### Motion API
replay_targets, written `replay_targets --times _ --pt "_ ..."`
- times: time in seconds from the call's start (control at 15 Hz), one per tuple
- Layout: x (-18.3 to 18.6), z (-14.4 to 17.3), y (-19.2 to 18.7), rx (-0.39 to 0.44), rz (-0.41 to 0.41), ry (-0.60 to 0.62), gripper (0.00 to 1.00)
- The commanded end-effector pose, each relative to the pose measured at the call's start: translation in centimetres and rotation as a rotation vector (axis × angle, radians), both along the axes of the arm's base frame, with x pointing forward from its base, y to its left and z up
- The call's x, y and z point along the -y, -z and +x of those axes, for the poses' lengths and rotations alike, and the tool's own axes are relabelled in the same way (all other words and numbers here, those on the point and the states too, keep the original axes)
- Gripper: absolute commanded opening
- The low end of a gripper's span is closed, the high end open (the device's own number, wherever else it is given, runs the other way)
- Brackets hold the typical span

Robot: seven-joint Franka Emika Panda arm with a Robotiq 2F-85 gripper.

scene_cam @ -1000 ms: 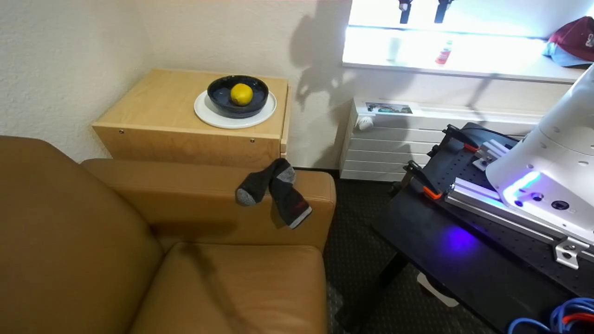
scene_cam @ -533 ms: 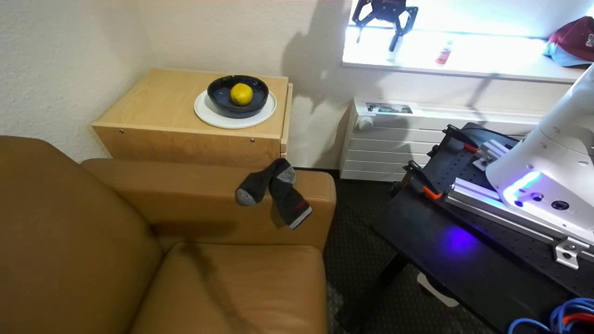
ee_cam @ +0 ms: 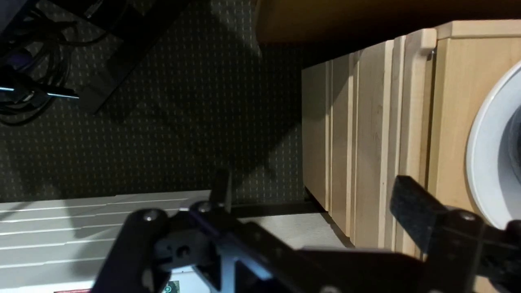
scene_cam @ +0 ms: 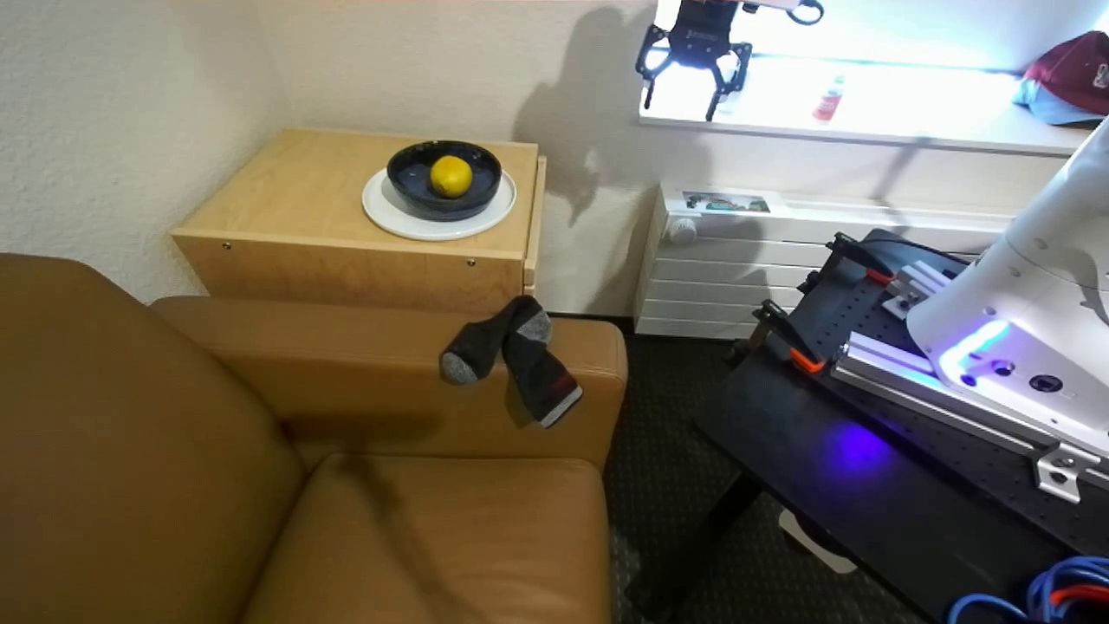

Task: Open the first top drawer

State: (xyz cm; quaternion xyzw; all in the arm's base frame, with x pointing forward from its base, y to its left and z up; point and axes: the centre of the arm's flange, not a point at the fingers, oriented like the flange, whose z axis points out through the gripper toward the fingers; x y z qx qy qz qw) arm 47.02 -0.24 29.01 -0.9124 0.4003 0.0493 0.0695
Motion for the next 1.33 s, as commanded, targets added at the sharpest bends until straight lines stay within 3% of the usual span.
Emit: replay_targets --times 0.0,0.2,0.4,0.53,0.67,0.73,0.93,1.07,1.27 --pt "-0.1 2.6 3.7 -0.008 -0.043 0.002 1.00" --pt "0.3 5.4 6.7 0.112 -0.066 0.048 1.00" --pt "0.7 8.1 9.6 0.171 -0.096 0.060 1.00" --pt "0.6 9.5 11.1 0.154 -0.052 0.050 1.00" --pt "0.3 9.3 10.4 0.151 0.041 0.028 1.00" --pt "-0.2 8.4 10.8 0.151 -0.029 0.054 1.00" --pt "-0.7 9.3 10.5 0.169 0.014 0.039 1.00" --pt "-1.1 10.1 12.3 0.174 -0.031 0.023 1.00" --pt "-2.8 11.1 14.6 0.212 -0.036 -0.010 1.00"
